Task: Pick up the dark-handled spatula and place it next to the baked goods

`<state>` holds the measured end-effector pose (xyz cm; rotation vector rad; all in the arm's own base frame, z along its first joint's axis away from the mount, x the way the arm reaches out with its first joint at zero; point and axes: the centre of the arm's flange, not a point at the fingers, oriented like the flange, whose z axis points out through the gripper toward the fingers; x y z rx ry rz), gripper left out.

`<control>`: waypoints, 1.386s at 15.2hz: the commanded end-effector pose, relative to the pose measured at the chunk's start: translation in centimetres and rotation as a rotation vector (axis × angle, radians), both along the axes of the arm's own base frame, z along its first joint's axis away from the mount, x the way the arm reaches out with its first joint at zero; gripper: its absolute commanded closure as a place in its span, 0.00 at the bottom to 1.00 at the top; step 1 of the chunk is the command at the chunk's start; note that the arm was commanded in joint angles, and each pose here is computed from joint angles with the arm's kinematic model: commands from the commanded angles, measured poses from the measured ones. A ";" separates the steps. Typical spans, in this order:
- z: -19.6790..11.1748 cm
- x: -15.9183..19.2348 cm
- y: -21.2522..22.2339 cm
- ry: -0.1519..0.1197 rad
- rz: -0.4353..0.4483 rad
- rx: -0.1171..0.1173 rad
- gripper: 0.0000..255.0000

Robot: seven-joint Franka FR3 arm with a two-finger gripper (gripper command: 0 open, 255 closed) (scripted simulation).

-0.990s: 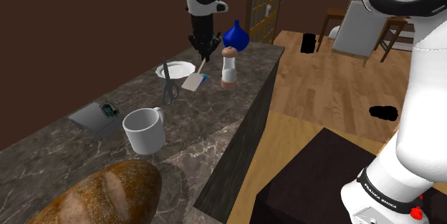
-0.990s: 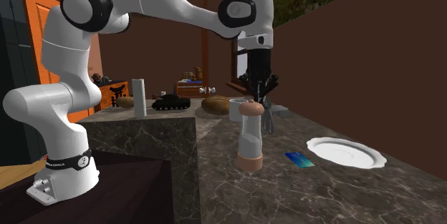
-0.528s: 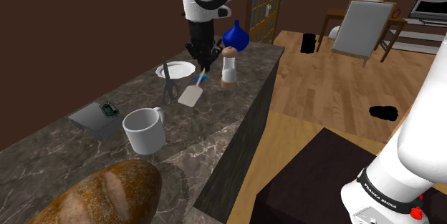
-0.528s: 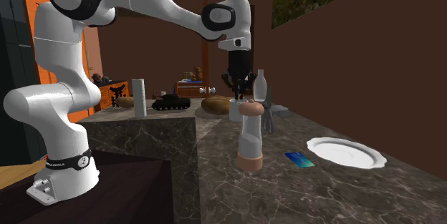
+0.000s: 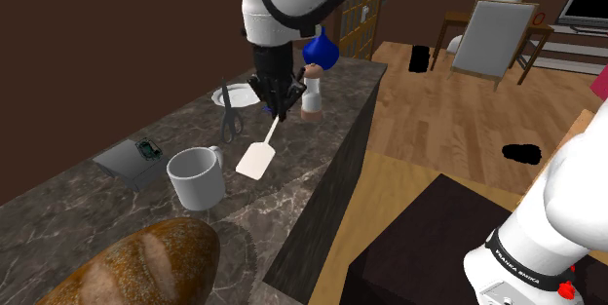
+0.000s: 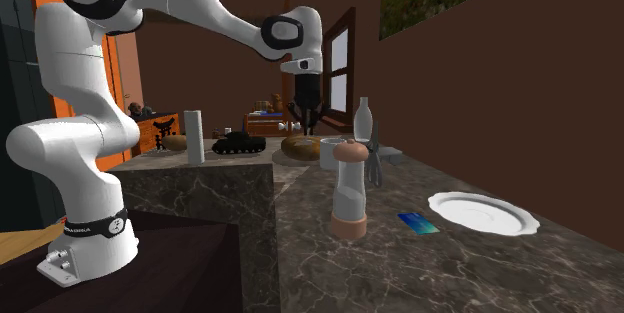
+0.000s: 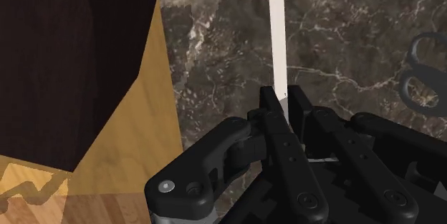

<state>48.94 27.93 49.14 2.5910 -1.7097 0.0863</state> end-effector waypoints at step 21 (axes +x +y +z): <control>-5.1 -12.7 9.4 0.000 -0.001 0.000 1.00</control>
